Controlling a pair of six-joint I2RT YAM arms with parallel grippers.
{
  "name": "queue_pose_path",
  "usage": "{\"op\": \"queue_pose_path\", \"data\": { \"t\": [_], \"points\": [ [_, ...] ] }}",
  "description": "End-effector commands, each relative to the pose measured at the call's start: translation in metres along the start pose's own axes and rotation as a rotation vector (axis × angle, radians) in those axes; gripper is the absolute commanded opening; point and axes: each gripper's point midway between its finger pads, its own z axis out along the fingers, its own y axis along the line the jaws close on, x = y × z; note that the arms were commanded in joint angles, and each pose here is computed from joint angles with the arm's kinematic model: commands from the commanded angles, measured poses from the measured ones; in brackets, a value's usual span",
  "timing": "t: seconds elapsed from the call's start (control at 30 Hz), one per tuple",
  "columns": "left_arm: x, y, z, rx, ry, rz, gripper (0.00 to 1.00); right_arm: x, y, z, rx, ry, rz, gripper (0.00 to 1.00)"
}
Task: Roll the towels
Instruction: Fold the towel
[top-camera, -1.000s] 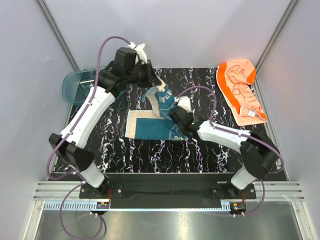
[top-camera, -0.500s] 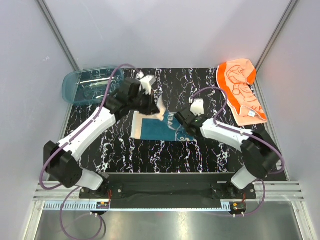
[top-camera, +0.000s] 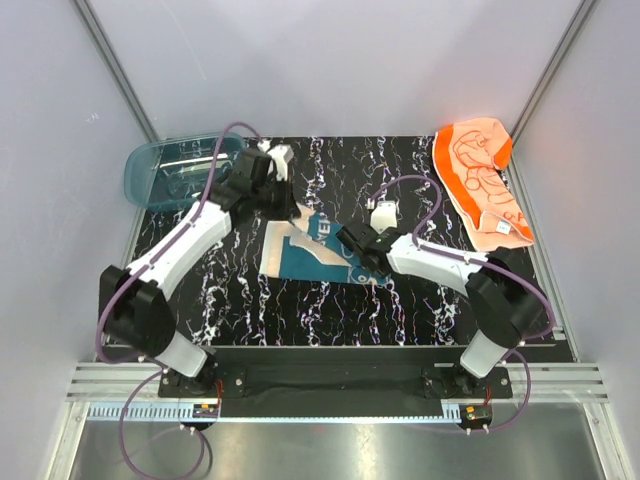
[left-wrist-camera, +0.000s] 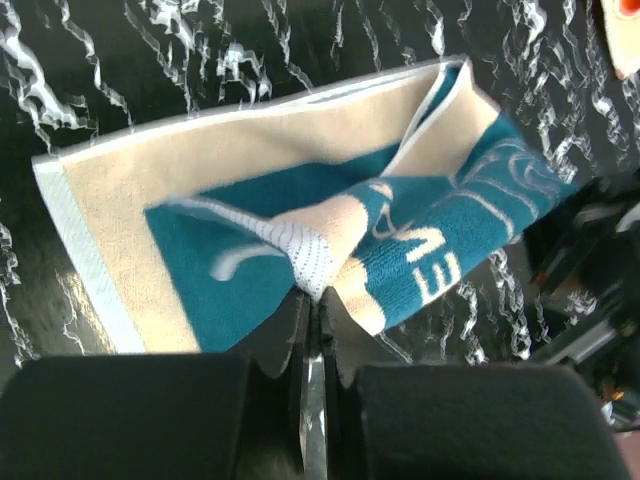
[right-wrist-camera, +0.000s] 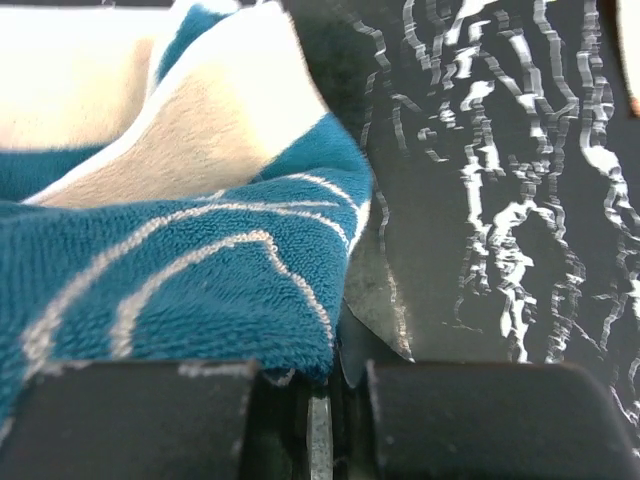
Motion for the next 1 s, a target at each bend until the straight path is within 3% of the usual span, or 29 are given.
{"op": "queue_pose_path", "data": {
  "t": [0.0, 0.13, 0.23, 0.4, 0.53, 0.6, 0.7, 0.97],
  "points": [
    [-0.079, -0.037, -0.013, 0.092, -0.141, 0.068, 0.0, -0.022, -0.018, -0.007, 0.115, -0.054, 0.065, 0.0],
    [-0.122, -0.059, -0.037, 0.085, -0.24, 0.184, 0.0, -0.033, -0.02, -0.014, 0.131, -0.071, 0.108, 0.0],
    [-0.117, -0.036, -0.05, 0.002, -0.292, 0.187, 0.0, -0.03, -0.018, -0.012, 0.127, -0.059, 0.093, 0.0],
    [-0.035, 0.026, -0.038, -0.091, -0.229, 0.036, 0.0, -0.006, -0.005, 0.001, 0.099, -0.004, 0.037, 0.0],
    [0.056, 0.085, -0.008, -0.236, -0.091, -0.115, 0.0, 0.021, 0.014, 0.009, 0.064, 0.055, -0.034, 0.0],
    [0.075, 0.102, 0.0, -0.282, -0.036, -0.151, 0.0, 0.037, 0.026, 0.01, 0.052, 0.08, -0.079, 0.0],
    [0.088, 0.123, 0.007, -0.338, 0.007, -0.189, 0.0, 0.049, 0.037, 0.01, 0.06, 0.098, -0.133, 0.0],
    [0.074, 0.152, -0.003, -0.469, -0.011, -0.2, 0.0, 0.073, 0.05, -0.003, 0.002, 0.175, -0.155, 0.01]
  ]
}}
